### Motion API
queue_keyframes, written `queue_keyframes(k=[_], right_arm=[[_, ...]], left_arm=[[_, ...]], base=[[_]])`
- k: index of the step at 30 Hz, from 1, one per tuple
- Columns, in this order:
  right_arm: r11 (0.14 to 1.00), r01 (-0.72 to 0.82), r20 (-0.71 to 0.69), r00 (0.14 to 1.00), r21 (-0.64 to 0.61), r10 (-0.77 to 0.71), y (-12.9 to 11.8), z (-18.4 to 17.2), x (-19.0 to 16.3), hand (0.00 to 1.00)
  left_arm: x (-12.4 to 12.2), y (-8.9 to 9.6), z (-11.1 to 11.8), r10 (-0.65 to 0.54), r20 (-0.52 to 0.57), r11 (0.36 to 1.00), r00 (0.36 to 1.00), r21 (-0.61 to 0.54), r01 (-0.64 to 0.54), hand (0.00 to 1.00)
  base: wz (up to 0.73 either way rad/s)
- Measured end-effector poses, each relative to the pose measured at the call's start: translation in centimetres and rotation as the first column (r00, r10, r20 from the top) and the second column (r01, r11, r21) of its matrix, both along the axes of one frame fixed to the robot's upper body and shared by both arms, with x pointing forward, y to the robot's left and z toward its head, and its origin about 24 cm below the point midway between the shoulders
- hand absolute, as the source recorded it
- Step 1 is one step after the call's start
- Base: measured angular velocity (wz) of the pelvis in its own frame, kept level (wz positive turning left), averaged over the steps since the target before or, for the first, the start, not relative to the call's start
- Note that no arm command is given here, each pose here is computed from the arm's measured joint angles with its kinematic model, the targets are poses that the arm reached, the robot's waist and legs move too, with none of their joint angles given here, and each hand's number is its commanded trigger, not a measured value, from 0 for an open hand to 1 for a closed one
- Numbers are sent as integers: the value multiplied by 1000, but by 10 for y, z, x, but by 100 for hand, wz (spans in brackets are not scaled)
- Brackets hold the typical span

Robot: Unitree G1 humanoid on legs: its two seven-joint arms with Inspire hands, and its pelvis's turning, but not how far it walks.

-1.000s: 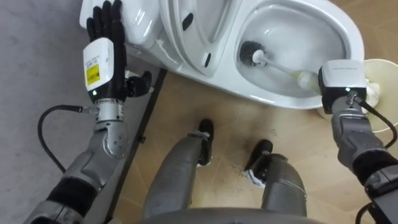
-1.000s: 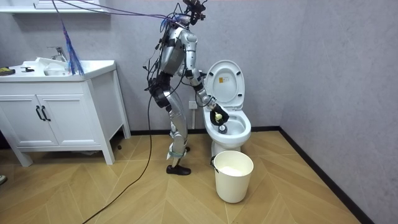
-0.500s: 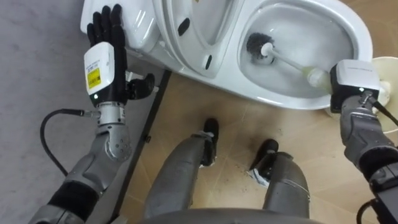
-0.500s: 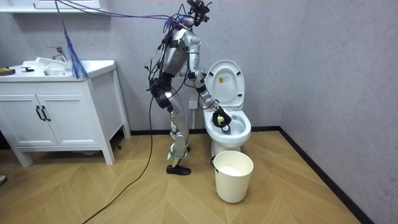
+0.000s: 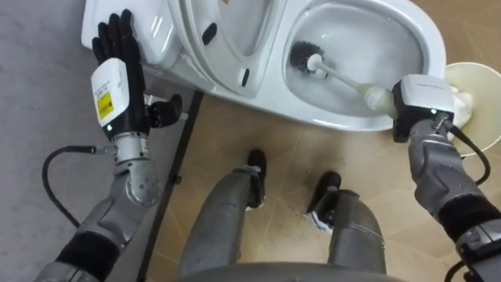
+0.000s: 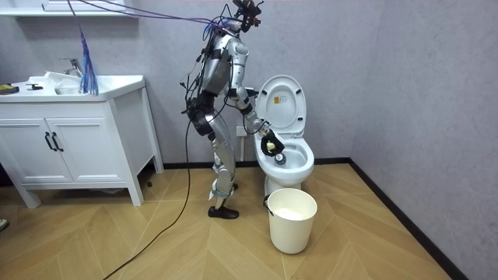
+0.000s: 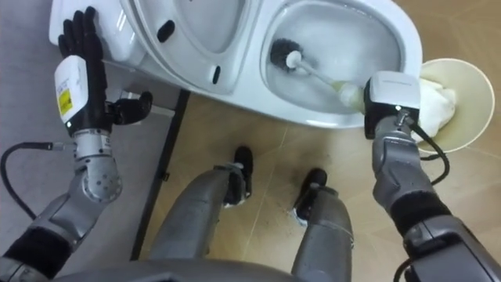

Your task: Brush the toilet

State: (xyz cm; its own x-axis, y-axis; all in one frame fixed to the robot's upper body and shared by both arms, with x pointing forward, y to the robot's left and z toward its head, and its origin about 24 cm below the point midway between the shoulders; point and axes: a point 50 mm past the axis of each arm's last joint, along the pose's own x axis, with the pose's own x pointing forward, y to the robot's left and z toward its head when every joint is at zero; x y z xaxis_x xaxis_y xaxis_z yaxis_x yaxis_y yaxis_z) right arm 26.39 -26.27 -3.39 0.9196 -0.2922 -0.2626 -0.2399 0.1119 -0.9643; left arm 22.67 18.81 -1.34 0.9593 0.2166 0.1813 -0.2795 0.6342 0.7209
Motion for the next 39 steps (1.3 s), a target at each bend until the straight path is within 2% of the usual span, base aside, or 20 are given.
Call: queue_keyframes(k=[2, 6, 10, 14, 18, 22, 25, 29, 32, 36, 39], right_arm=[[999, 28, 64, 997, 46, -31, -5, 8, 8, 100], [998, 37, 127, 991, 53, -44, -9, 19, 17, 100], [998, -55, 120, 991, 3, 55, 13, 19, 19, 100], [992, -116, 76, 991, 49, 112, 39, 22, 8, 100], [988, -114, 22, 993, 103, 112, 50, 19, -10, 100], [994, -81, -20, 996, 75, 83, 39, 10, -16, 100], [996, -62, -54, 996, 59, 65, 25, 1, -8, 100], [996, -15, -52, 998, 85, 20, 2, -4, 2, 100], [998, -1, -14, 1000, 67, 2, -8, 7, 14, 100], [999, -43, 3, 999, -13, 43, -11, 18, 23, 100], [998, -59, -34, 998, -21, 59, -6, 9, 16, 100]], left_arm=[[-2, 2, 0, 8, -3, 1000, 1000, 13, -8, 0], [-2, 3, 5, 17, 18, 1000, 1000, 20, -17, 0], [-2, 4, 4, 22, 17, 999, 1000, 43, -23, 0], [-1, 6, 7, 39, 25, 999, 999, 34, -40, 0], [-2, 6, 5, 35, 22, 999, 999, 33, -36, 0], [-11, -4, -4, 12, -2, 1000, 1000, 17, -12, 0], [-17, -3, -10, 9, -29, 1000, 1000, 22, -8, 0], [-13, -4, -8, -3, -25, 1000, 1000, 23, 4, 0], [-12, -4, -2, -13, 10, 999, 1000, 31, 13, 0], [-10, -8, 3, -43, 33, 999, 999, 17, 43, 0], [-10, -10, 2, -58, 23, 998, 998, 11, 58, 0]], base=[[10], [11], [-4], [-14], [-21], [7], [1], [25], [13], [3], [8]])
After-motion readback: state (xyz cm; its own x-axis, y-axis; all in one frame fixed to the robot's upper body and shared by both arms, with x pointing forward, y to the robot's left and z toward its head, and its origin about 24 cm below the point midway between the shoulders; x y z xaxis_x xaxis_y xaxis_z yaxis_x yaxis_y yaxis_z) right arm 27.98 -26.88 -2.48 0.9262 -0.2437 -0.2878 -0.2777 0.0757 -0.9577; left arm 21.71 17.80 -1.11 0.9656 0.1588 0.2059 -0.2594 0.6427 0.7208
